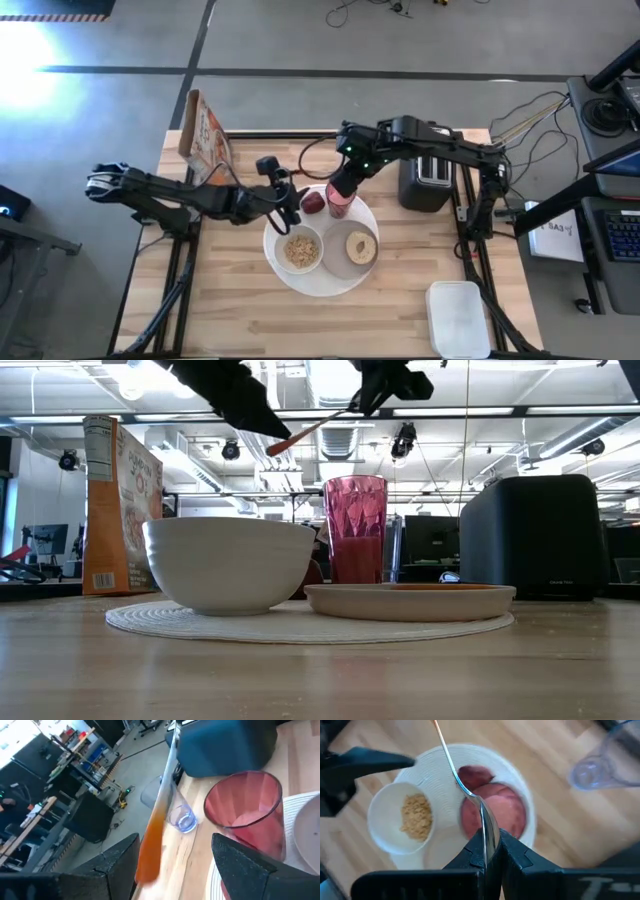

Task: Arrange a breakfast setting
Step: Put the silver spoon on the white table mat to the left of the white bowl

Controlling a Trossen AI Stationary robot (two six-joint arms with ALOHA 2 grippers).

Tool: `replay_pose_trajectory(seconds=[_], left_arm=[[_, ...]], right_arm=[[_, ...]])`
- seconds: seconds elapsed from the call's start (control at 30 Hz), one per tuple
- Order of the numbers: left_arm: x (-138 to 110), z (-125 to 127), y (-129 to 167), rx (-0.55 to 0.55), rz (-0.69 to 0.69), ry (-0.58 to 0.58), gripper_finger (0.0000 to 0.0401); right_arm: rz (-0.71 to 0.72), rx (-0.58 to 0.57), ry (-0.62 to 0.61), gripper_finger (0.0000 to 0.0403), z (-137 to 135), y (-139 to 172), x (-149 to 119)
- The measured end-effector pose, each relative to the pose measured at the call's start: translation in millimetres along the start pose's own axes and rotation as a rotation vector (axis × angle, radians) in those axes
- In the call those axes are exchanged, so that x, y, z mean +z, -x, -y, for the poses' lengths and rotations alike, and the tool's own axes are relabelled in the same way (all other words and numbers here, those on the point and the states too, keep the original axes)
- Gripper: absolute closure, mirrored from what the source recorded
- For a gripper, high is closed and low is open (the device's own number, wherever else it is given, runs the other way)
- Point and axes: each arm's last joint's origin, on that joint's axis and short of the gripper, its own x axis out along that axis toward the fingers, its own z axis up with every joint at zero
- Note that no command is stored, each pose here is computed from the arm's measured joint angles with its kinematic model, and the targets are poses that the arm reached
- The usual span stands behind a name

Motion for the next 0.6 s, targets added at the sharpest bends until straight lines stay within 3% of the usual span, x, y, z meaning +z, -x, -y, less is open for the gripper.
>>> replay_pose_trajectory(seconds=[0.2, 0.4, 0.6], left_arm=[[7.0, 12.1, 2.0, 0.048, 0.039, -0.052, 0.0169], [10.6, 17.0, 3.1, 0.051, 0.068, -0.044, 0.0169], [13.7, 21.6, 5.0, 0.044, 0.094, -0.021, 0.0169]], right_arm=[[-0.023, 0.040, -0.032, 0.0390, -12.0, -9.1, -2.1], [-0.024, 0.145, -0.079, 0.0390, -26.8, -13.1, -2.1], [-0.021, 0.159, -0.119, 0.0390, -33.4, -12.7, -5.3]])
